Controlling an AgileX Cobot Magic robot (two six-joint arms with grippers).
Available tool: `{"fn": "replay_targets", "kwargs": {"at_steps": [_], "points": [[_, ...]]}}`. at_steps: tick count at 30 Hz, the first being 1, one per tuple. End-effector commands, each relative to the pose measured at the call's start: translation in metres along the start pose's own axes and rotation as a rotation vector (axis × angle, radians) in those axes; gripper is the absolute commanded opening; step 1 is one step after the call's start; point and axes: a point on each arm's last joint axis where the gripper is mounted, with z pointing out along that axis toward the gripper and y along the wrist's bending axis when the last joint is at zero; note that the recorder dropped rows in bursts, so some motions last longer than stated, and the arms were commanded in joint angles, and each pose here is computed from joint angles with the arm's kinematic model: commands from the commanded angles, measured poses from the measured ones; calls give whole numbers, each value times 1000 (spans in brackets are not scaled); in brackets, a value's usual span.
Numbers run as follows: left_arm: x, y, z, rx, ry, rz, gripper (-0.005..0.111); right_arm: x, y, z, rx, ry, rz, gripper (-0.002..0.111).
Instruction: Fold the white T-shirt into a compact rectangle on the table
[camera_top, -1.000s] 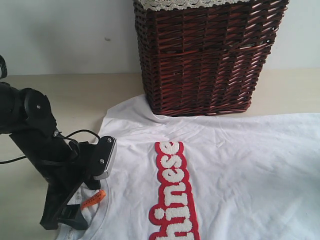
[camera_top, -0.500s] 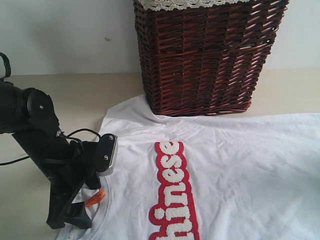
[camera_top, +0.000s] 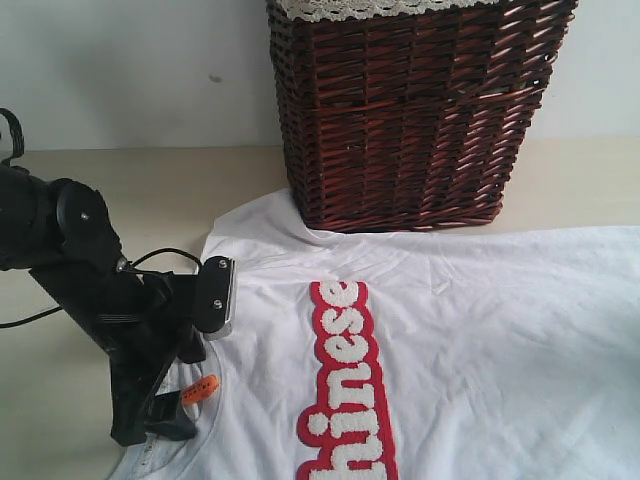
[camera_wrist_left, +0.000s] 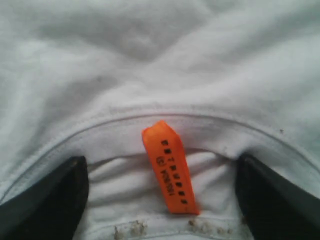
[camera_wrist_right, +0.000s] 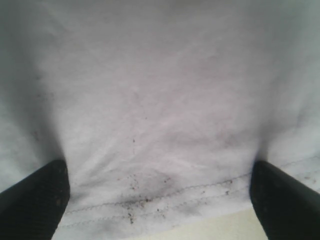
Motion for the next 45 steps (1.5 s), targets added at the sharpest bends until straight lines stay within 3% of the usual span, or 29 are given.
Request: {"fn": "replay_targets", "kwargs": {"at_steps": [1, 5, 13, 19, 25, 45], "points": [[10, -4, 17, 30, 48, -14, 73, 2, 7, 11, -52, -6, -10, 93], [10, -8, 14, 67, 52, -2, 54, 2, 7, 11, -52, -6, -10, 93], [14, -17, 13, 172, 93, 29, 34, 2, 7, 11, -52, -6, -10, 93], [14, -18, 11, 176, 102, 30, -1, 2, 7, 11, -52, -6, -10, 93], [11, -14, 5, 120, 80, 32, 0, 1, 7, 11, -50, -9, -6, 93], [6, -11, 5, 81, 33, -36, 0, 1, 7, 11, -50, -9, -6, 93]]}}
